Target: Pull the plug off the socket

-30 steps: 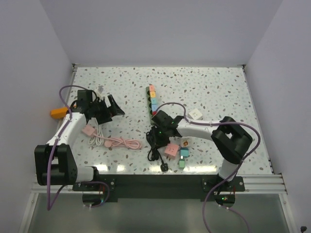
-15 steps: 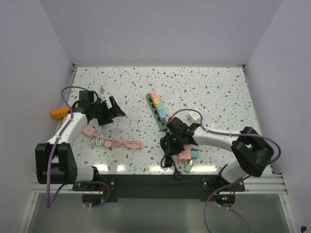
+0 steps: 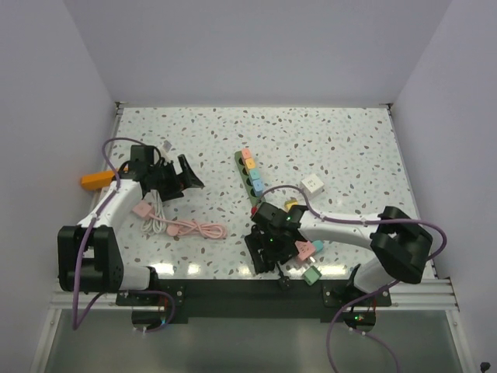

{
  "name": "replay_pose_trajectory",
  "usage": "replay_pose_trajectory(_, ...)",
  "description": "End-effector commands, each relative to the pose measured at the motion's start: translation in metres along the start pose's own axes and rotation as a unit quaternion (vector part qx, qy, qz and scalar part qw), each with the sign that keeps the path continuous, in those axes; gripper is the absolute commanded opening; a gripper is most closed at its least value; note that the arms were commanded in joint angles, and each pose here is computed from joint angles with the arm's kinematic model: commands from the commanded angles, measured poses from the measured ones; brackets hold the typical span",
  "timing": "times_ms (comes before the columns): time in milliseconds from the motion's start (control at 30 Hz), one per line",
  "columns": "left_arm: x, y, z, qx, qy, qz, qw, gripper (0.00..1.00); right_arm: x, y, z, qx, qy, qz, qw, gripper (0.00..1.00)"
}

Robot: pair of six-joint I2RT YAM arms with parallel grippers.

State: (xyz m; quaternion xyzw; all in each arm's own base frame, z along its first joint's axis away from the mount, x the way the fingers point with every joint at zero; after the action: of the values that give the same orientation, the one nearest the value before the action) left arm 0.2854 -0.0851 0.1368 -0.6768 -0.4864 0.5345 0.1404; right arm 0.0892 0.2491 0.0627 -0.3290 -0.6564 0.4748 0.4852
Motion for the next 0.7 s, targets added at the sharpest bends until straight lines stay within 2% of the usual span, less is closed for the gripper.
replay_pose_trajectory(0,-0.004,0.004,-0.010,-0.020,0.008,0.010,1.000,0.99,-0.005,-0.032,-0.007,0.003,-0.034,0.053,0.998,0.97)
replay_pose_trajectory(133,-0.005,0.006,-0.012,-0.020,0.008,0.011,1.000,0.99,0.023,-0.062,-0.065,-0.073,-0.049,0.046,0.995,0.99)
replay_pose_trajectory(233,-0.007,0.007,-0.015,-0.022,0.010,0.013,1.000,0.99,0.025,-0.074,-0.112,-0.112,-0.035,0.052,0.992,0.99)
replay_pose_trajectory(433,-0.006,0.009,-0.015,-0.021,0.007,0.012,1.000,1.00,-0.010,-0.085,-0.205,-0.185,0.002,0.133,0.974,0.98)
replay_pose_trajectory(500,-0.005,0.010,-0.014,-0.021,0.006,0.013,1.000,1.00,-0.013,-0.088,-0.227,-0.197,-0.004,0.132,0.971,0.96)
replay_pose_trajectory(667,-0.003,0.012,-0.011,-0.021,0.003,0.013,1.000,1.00,-0.018,-0.054,-0.255,-0.172,-0.045,0.149,0.973,0.92)
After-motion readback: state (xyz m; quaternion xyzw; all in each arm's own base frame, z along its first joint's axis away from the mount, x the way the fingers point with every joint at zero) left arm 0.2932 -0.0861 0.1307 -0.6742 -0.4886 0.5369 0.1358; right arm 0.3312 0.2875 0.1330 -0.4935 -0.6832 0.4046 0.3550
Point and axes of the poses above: each gripper's point midway between its finger pads, its own y axis out along the fingers, its own x axis along the line the jaws close on, z = x × y, the point moved 4 cm from there along -y, back along the fingers, and after that the axes turned 3 degrees about y, right-handed, at the moved point
